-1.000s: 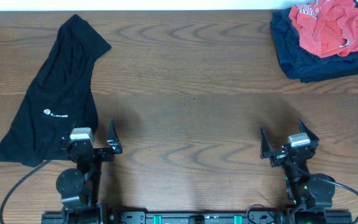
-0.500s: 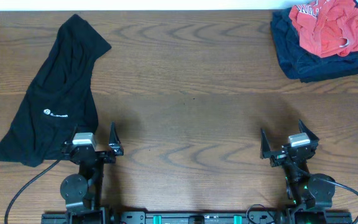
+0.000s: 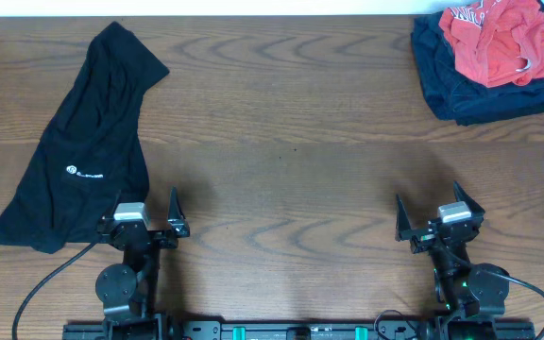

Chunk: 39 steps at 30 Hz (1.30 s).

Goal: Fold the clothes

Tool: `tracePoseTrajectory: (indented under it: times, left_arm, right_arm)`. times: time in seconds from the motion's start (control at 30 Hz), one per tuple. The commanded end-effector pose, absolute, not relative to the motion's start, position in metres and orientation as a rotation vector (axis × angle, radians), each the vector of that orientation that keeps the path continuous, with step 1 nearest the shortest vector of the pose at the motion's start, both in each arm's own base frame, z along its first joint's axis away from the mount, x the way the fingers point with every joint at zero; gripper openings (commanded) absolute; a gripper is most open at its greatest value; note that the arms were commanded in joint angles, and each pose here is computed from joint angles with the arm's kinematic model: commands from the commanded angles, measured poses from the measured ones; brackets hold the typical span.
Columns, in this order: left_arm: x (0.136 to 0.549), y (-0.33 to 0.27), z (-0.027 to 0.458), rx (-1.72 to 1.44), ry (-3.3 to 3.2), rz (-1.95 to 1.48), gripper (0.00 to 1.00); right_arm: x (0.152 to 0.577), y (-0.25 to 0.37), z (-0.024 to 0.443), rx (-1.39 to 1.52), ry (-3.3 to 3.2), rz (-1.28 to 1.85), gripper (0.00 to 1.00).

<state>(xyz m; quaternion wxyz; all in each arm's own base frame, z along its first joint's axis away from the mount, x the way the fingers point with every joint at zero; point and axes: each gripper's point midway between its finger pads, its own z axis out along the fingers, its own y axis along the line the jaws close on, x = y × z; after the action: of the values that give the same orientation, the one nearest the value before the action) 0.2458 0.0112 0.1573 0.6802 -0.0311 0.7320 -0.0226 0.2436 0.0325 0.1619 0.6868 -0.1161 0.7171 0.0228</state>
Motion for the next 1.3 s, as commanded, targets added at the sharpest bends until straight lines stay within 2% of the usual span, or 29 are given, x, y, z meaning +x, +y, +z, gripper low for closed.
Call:
tracePoseTrajectory:
  times: [0.0, 1.27]
  left_arm:
    - [0.2444, 0.0123, 0.1456, -0.077, 1.687, -0.042, 0.98]
    - [0.2439, 0.012, 0.1402, -0.079, 1.709, -0.044, 0.98]
  right_arm:
    - [0.2433, 0.0327, 0.1615, -0.25, 1.606, 0.058, 0.99]
    - [0.2433, 0.0327, 0.1615, -0.25, 1.606, 0.058, 0.99]
